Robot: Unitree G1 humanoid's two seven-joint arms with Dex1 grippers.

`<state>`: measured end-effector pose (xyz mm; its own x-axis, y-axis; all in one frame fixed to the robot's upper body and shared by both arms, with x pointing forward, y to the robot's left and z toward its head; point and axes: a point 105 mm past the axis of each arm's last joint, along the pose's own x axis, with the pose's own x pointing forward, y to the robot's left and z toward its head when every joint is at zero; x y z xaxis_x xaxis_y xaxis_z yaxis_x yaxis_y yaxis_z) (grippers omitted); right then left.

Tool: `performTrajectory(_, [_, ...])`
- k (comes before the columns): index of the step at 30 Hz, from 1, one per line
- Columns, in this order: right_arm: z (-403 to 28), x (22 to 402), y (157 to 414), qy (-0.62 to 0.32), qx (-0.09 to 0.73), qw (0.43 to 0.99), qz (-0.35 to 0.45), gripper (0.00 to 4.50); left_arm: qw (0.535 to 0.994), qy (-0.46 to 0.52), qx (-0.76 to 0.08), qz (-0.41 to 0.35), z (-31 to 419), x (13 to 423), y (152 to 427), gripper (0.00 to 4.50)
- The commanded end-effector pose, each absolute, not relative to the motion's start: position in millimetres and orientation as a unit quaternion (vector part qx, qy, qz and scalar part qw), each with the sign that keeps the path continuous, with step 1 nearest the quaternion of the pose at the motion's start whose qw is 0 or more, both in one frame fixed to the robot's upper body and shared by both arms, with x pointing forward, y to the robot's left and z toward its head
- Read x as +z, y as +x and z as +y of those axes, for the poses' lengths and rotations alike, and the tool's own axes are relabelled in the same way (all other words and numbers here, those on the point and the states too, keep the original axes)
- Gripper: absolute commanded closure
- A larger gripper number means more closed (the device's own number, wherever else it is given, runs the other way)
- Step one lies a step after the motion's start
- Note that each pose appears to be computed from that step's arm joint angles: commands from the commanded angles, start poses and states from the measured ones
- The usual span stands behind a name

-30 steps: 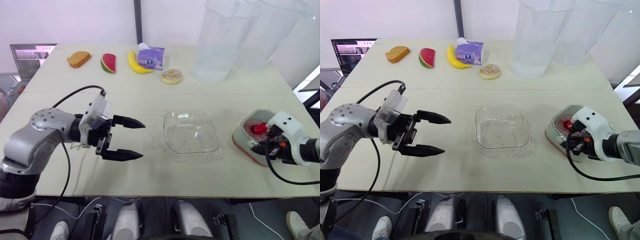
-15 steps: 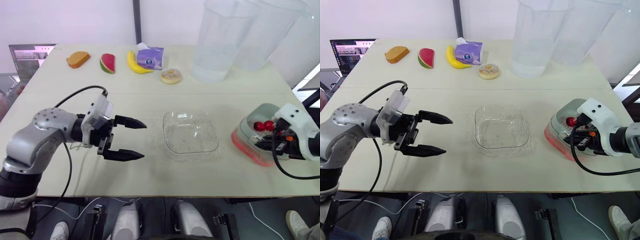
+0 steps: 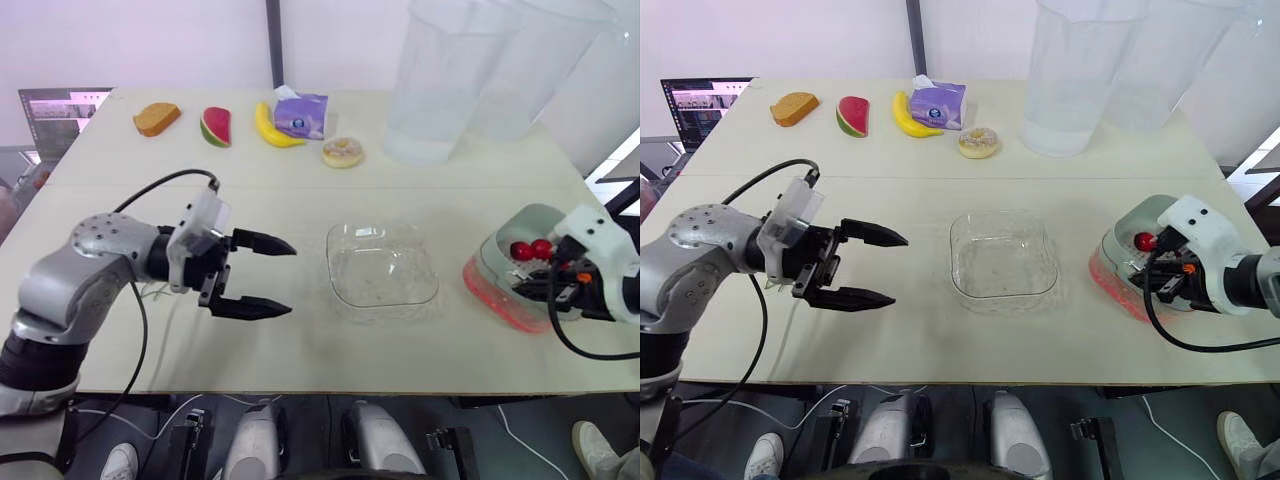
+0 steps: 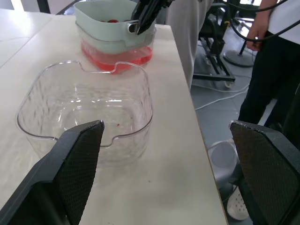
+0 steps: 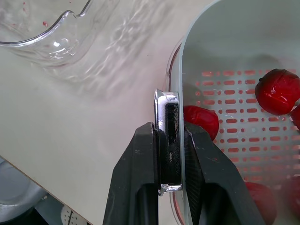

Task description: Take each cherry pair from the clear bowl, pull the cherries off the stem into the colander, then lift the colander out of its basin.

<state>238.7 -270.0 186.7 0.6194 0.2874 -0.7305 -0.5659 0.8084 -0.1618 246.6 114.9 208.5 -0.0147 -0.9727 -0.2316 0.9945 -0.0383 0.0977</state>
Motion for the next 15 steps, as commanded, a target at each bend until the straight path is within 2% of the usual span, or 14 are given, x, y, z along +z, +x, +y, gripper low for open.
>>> performTrajectory(1, [-272, 201, 239, -0.21, 0.229, 0.889, 0.337, 4.29, 0.689, 0.129, -0.712, 0.034, 114, 215, 246, 0.0])
performTrajectory(5, [-273, 205, 238, -0.211, 0.228, 0.891, 0.332, 4.29, 0.699, 0.126, -0.704, 0.03, 114, 215, 249, 0.0])
performTrajectory(9, [-272, 212, 238, -0.216, 0.23, 0.893, 0.321, 4.29, 0.733, 0.116, -0.67, 0.011, 115, 219, 260, 0.0])
performTrajectory(15, [-260, 249, 242, -0.243, 0.263, 0.893, 0.272, 4.29, 0.8, 0.095, -0.592, -0.009, 124, 222, 273, 0.0])
